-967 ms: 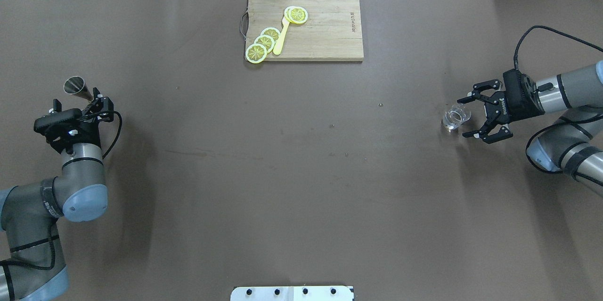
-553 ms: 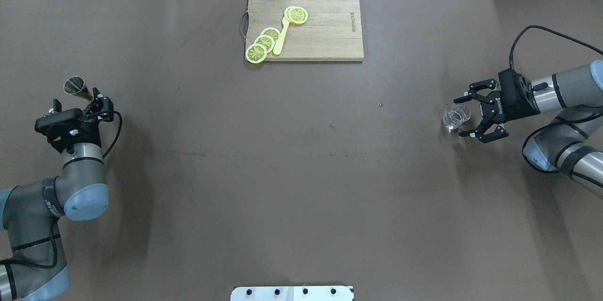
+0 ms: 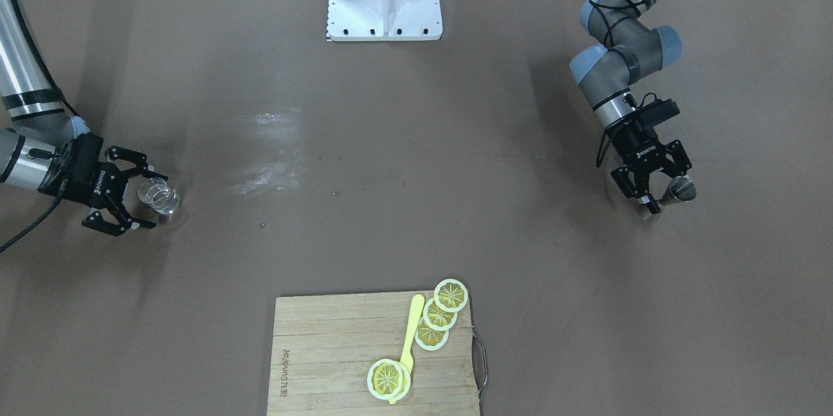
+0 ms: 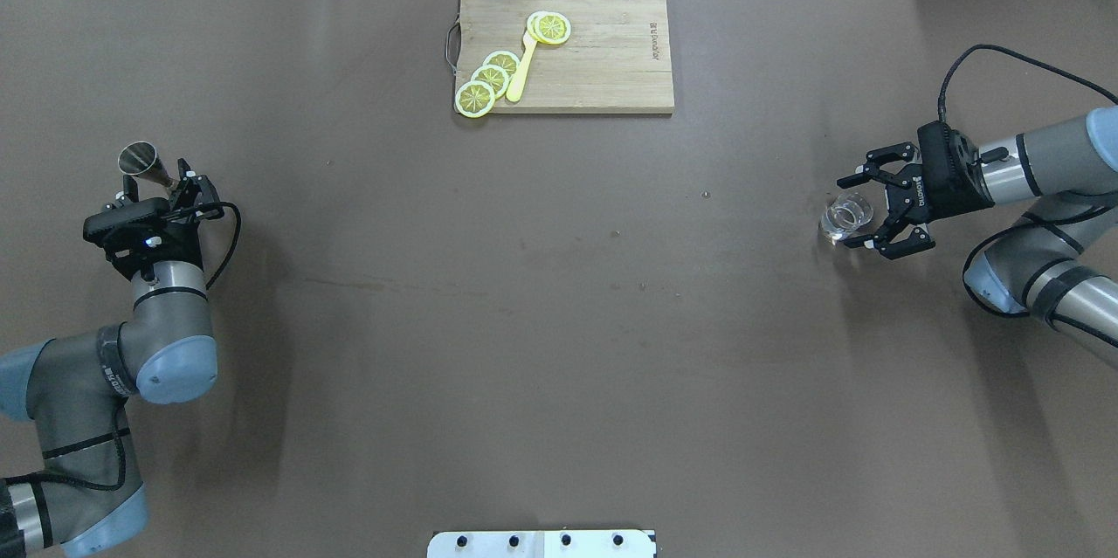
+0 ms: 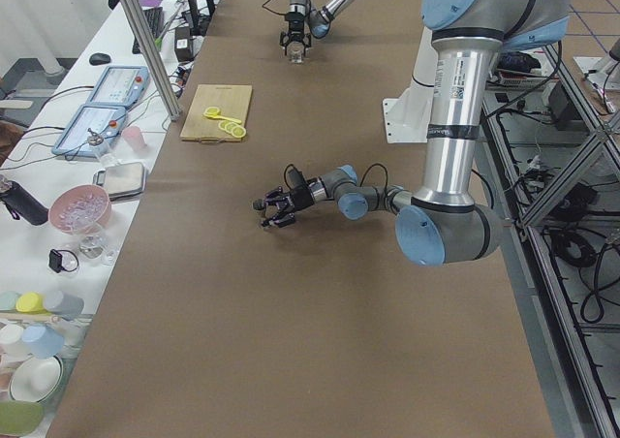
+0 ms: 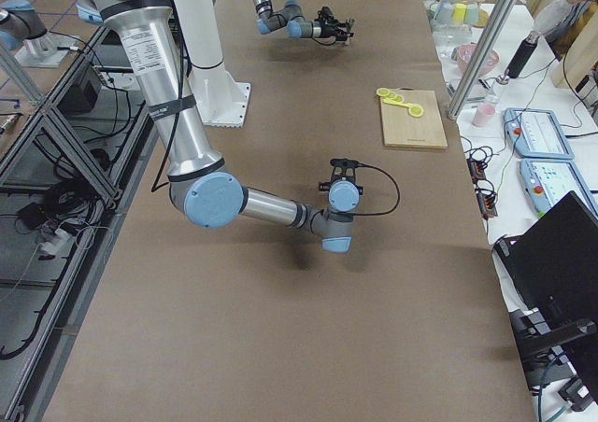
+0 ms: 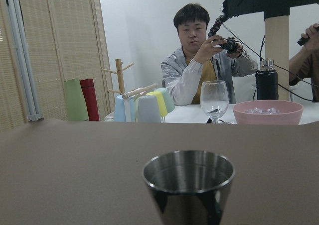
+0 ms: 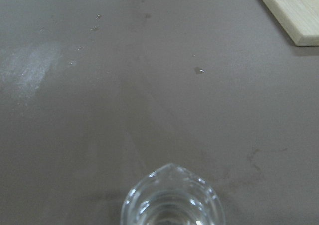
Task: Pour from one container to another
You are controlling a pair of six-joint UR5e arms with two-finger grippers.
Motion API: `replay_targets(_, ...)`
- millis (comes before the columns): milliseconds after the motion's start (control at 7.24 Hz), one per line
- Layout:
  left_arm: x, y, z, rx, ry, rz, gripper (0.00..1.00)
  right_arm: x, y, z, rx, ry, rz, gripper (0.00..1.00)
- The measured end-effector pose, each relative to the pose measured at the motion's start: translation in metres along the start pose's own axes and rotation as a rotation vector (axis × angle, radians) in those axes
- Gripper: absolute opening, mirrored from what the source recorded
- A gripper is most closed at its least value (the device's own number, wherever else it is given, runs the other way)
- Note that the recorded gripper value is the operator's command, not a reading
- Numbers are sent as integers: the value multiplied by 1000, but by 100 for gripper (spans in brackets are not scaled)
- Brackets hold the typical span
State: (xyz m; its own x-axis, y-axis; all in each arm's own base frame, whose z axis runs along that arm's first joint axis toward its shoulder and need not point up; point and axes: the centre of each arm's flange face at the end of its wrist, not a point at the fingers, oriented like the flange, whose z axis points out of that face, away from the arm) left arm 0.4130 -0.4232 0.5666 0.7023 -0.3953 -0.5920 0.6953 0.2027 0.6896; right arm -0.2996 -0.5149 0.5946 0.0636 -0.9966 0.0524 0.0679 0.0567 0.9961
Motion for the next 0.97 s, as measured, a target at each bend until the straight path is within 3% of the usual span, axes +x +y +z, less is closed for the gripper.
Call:
replay_targets(276, 3, 0, 0, 0, 2, -2, 56, 1, -1, 1, 2, 4, 36, 96)
replay_targets(829, 1, 4, 1, -3, -2, 0, 54, 1, -5, 3, 6, 2, 97, 96)
replay_targets(967, 1, 4, 2, -4, -2, -1, 47, 1, -5, 3, 6, 4, 100, 96)
